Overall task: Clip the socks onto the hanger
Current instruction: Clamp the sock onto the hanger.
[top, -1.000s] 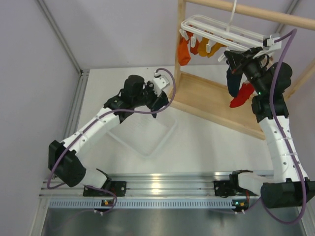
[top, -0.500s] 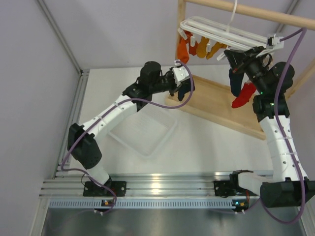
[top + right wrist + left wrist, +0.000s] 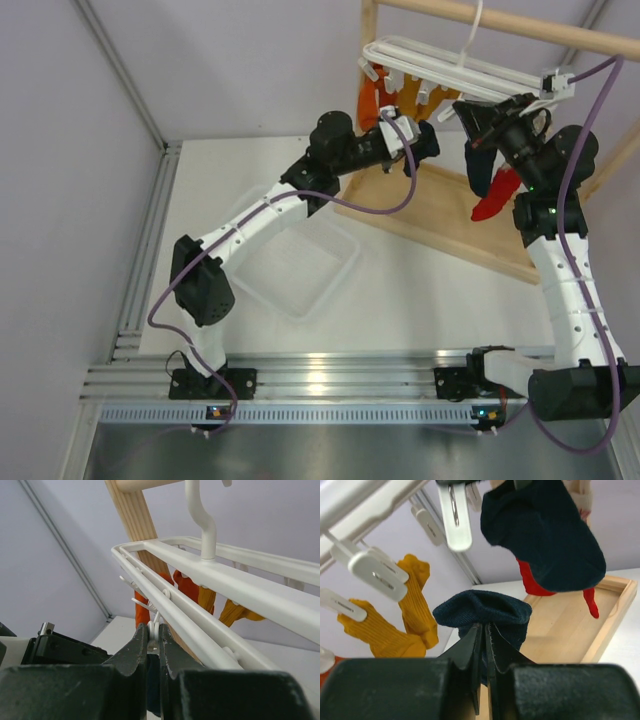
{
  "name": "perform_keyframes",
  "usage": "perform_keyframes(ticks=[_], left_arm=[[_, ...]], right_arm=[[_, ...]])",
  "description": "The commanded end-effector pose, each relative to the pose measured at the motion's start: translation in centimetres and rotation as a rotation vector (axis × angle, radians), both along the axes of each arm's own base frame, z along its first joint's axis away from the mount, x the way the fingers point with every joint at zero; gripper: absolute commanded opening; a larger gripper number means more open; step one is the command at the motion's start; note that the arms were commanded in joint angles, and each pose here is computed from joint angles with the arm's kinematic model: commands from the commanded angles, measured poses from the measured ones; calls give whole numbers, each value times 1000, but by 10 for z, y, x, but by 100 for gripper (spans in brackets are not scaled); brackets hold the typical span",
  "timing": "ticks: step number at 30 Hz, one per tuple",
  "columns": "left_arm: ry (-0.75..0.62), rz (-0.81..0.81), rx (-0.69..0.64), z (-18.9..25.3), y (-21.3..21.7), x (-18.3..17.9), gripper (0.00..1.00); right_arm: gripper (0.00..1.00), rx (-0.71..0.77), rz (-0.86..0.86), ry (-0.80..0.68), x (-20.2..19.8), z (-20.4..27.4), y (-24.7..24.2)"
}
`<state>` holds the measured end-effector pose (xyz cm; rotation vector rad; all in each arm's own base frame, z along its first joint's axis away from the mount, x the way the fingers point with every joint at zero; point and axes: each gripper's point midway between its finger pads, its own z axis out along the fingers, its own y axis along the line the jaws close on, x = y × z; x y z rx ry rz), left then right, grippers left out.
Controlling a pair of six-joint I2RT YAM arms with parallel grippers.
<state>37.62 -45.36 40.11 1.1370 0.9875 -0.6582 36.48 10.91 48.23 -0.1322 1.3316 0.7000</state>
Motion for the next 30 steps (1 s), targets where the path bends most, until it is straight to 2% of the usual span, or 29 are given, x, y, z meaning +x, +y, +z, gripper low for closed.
perform_keyframes(ticks=[1,10,30], left_arm=[[-100,-32,-109,48,-10,-10,9],[-127,-44,-143,64,-20,-14,9],[-145,-65,-154,68,-30,-21,10]], right_arm=[[0,-49,142,-44,-20,11,23],[0,-96,131,-46,-18,5,22],[0,-159,126,-32,-13,-5,21]])
